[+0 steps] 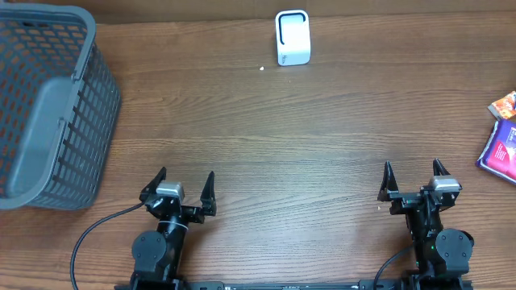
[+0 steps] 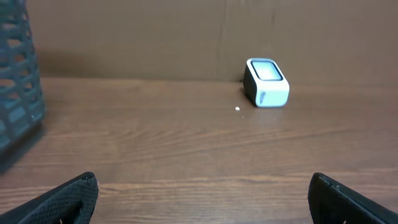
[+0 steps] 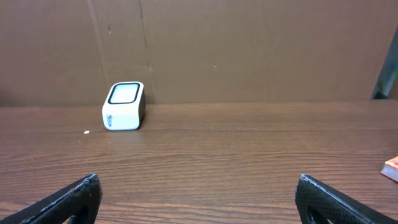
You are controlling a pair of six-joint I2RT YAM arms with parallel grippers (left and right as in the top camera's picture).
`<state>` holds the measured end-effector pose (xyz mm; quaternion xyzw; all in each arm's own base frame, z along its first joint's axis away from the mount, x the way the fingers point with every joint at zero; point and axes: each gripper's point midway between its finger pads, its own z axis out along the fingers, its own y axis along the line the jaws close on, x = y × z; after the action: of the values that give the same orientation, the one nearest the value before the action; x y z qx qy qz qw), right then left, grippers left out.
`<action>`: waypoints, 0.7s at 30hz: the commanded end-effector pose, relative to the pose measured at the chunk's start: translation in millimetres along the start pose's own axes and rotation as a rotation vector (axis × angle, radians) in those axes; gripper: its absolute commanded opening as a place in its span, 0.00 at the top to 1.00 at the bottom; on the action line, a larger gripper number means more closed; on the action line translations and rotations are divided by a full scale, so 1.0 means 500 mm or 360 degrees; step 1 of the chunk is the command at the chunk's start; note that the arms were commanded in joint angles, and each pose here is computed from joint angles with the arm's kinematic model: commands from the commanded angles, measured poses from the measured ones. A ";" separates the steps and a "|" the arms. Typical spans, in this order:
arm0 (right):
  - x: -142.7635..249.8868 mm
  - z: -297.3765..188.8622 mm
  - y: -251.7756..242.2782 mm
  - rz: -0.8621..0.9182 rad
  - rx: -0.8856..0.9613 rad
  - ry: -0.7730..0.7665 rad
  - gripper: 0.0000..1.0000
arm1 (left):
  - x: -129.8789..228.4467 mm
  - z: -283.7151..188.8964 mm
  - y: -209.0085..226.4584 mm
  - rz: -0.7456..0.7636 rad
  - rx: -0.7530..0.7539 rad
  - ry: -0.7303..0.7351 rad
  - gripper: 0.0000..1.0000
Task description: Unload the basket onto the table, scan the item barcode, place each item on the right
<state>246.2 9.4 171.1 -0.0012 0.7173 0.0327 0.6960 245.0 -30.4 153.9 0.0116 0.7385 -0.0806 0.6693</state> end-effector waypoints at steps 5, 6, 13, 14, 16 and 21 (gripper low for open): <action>0.003 0.000 -0.001 -0.0002 0.0006 -0.0009 0.00 | -0.008 -0.004 0.033 0.0019 -0.0115 -0.0036 0.00; 0.003 0.000 -0.001 -0.0002 0.0006 -0.0009 0.00 | -0.008 -0.004 0.036 0.0018 -0.0127 -0.0037 0.00; 0.003 0.000 -0.001 -0.0002 0.0007 -0.0009 0.00 | -0.008 -0.005 0.047 0.0095 -0.0166 -0.0035 0.00; 0.003 0.000 -0.001 -0.0002 0.0006 -0.0009 0.00 | -0.008 -0.005 0.048 0.0130 -0.0170 -0.0032 0.00; 0.003 0.000 -0.001 -0.0002 0.0006 -0.0009 0.00 | -0.009 -0.005 0.049 0.0179 -0.0179 -0.0031 0.00; 0.003 0.000 -0.001 -0.0002 0.0006 -0.0009 0.00 | -0.008 -0.006 0.053 0.0211 -0.0196 -0.0028 0.00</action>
<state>246.2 9.5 171.0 -0.0015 0.7175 0.0327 0.6958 246.2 -9.6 155.4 0.0129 0.7361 -0.0171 0.6765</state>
